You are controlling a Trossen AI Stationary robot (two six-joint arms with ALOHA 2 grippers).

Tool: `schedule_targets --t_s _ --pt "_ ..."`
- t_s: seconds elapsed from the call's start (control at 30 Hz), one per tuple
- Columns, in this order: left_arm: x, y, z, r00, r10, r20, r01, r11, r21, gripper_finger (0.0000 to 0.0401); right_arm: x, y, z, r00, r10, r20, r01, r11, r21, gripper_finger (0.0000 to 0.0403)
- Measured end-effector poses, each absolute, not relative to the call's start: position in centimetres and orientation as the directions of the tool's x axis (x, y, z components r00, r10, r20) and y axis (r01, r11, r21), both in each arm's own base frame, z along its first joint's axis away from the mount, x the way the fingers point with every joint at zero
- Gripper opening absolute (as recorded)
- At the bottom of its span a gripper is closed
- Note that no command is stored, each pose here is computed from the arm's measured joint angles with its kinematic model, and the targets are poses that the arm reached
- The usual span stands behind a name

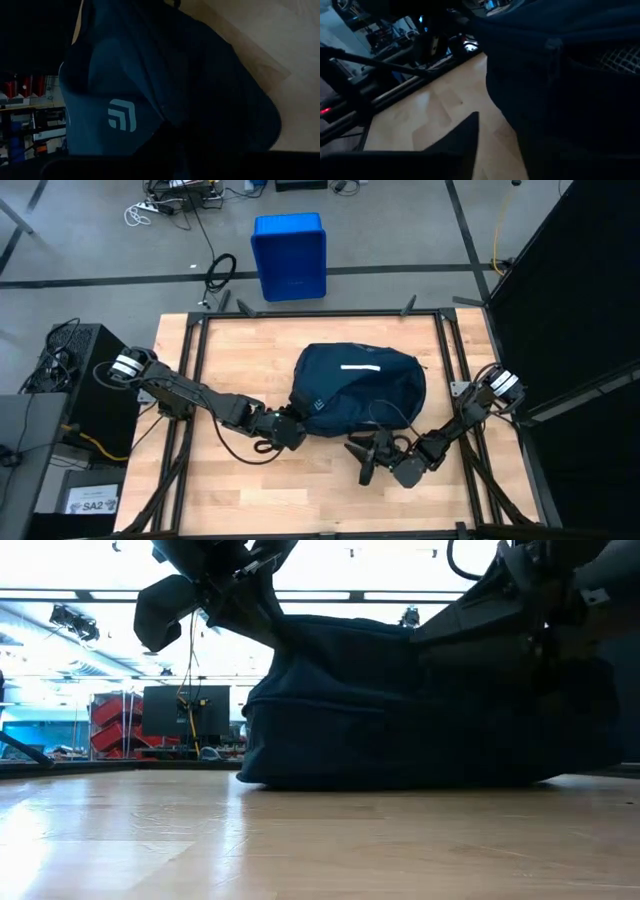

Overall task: Unpack backpack
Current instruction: Close the dark blue backpack

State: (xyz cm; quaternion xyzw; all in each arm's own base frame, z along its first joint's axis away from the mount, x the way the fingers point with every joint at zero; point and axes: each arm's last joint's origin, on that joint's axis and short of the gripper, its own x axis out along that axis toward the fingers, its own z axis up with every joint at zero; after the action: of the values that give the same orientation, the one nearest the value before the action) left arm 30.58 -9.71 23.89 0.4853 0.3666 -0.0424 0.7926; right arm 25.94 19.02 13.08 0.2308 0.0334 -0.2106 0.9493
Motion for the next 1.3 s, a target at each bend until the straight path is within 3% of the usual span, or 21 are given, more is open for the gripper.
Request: schedule_targets --t_s 0.1,0.2,0.43,0.63,1.07,1.17,1.3 --pt "30.6 -9.7 23.9 0.728 0.288 -0.623 0.423 0.526 0.738 0.0 25.6 19.4 13.1 0.909 -0.387 -0.154 0.416 0.821 0.391 0.0159" --pt "30.6 -9.7 23.9 0.728 0.286 -0.624 0.424 0.527 0.737 0.0 24.8 19.9 13.8 0.882 -0.457 -0.112 0.468 0.823 0.322 0.0185" --pt "30.6 -9.7 23.9 0.727 0.284 -0.625 0.426 0.527 0.735 0.0 24.0 20.4 14.6 0.871 -0.483 -0.088 0.489 0.841 0.229 0.0161" --pt "30.6 -9.7 23.9 0.727 0.284 -0.625 0.426 0.527 0.735 0.0 24.7 19.0 13.2 0.868 -0.462 -0.179 0.494 0.84 0.227 0.0147" --pt "30.6 -9.8 23.9 0.733 0.278 -0.621 0.422 0.531 0.735 0.0 27.9 14.1 12.4 0.831 -0.464 -0.306 0.547 0.781 0.302 0.0195" --pt "30.6 -9.8 23.9 0.733 0.273 -0.623 0.425 0.532 0.732 0.0 28.4 13.3 12.3 0.82 -0.481 -0.311 0.565 0.768 0.303 0.0178" --pt "30.5 -9.8 23.8 0.724 0.273 -0.634 0.43 0.54 0.724 0.0 28.6 12.9 12.3 0.82 -0.475 -0.321 0.557 0.79 0.255 0.0096"
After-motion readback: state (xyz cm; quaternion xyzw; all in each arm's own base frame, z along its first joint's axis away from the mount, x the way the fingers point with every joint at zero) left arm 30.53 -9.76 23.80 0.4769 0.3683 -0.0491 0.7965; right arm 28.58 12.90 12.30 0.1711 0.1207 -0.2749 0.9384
